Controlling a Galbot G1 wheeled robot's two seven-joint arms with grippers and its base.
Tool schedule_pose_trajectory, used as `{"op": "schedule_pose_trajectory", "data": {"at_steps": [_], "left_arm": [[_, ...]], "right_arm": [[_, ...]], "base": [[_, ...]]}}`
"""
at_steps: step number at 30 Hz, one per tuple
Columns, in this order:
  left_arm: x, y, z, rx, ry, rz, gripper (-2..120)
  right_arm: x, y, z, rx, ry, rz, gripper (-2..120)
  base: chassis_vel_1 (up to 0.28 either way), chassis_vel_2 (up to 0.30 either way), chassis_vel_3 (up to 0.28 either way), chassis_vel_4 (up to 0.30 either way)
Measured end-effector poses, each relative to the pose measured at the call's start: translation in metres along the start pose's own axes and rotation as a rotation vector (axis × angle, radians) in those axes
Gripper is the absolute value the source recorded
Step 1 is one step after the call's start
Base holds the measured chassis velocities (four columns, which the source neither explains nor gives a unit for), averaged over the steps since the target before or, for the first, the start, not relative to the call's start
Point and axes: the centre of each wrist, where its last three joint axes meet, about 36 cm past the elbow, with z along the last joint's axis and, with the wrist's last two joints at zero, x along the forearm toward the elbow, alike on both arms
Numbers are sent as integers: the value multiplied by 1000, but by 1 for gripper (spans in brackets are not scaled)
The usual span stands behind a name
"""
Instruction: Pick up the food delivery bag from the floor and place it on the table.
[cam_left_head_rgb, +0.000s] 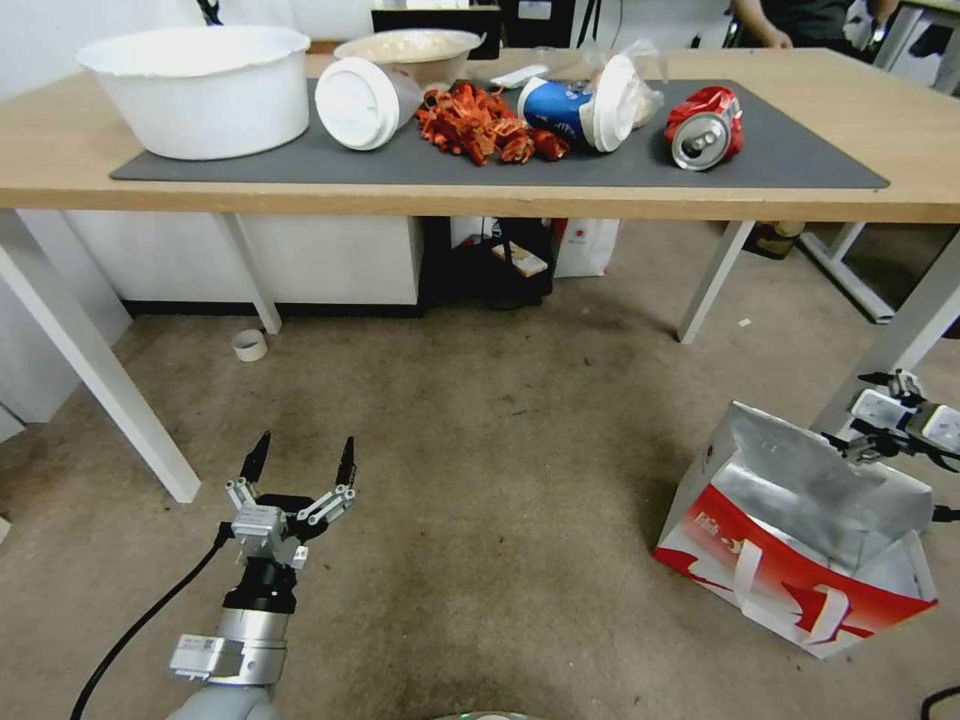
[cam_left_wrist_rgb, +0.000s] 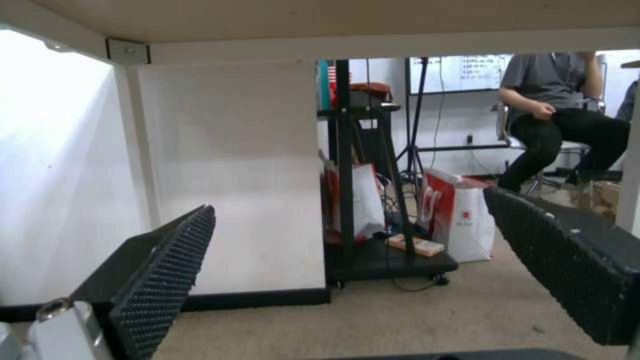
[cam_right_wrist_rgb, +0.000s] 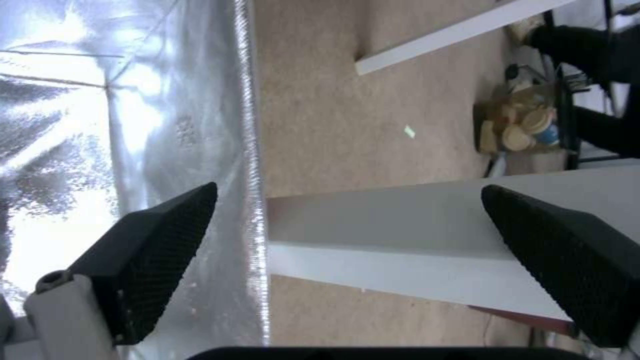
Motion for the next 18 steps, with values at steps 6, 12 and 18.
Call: {"op": "schedule_pose_trajectory", "data": {"at_steps": [6,12,18], "left_arm": [[0,0,0,0,0,-1,100],[0,-1,0,-3,-2,-3,100],[0,0,-2,-6,-5,-8,100]], "right_arm": [[-7,11,7,-24,13,-14,100],[-17,26,3,-44,11,-22,100],[-29,38,-5,-57,-2,-41,100]], "base": [[0,0,0,0],[0,0,0,0],[0,0,0,0]]}}
